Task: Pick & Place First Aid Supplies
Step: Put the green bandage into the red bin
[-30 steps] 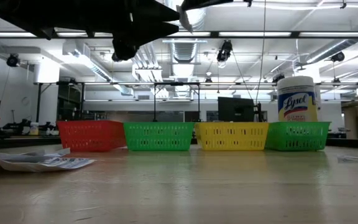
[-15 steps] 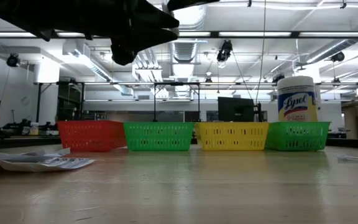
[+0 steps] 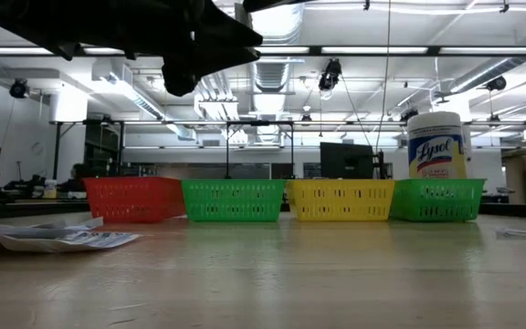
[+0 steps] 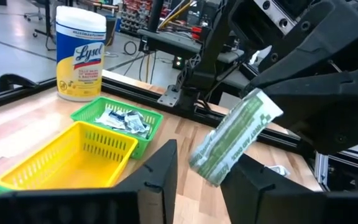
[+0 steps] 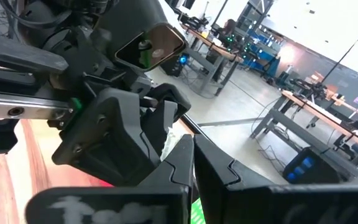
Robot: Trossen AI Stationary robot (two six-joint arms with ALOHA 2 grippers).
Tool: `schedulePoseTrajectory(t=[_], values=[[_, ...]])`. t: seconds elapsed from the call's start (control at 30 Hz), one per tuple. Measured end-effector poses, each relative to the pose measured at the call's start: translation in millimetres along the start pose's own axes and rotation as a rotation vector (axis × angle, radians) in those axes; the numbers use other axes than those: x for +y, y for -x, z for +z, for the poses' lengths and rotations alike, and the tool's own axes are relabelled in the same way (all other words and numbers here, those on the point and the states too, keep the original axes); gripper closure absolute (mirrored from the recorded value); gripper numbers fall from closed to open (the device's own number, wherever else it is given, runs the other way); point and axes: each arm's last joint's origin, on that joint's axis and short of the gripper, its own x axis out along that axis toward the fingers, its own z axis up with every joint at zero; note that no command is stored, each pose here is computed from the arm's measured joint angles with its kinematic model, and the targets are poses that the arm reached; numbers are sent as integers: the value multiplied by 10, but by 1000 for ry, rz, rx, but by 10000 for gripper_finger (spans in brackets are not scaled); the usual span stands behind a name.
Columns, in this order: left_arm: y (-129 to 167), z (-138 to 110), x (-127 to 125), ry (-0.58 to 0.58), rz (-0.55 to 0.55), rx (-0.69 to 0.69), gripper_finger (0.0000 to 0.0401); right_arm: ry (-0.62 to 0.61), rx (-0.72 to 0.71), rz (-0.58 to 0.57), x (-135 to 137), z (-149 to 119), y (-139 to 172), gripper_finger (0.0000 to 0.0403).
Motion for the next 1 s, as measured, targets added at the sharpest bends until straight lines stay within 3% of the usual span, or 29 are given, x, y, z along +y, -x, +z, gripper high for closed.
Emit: schedulePoseTrajectory(t=[0.17, 0.33, 0.8, 1.0], values=[[0, 6, -1, -22, 0, -6, 329, -5, 0, 0, 0, 0, 0, 394], [0, 6, -2, -61, -1, -6, 392, -7, 0, 1, 0, 0, 0, 394], [1, -29, 10, -76, 9, 27, 401, 82, 0, 19, 8, -7, 8, 393], [4, -69, 34, -81, 54, 58, 401, 84, -5, 43, 15, 1, 27, 356]])
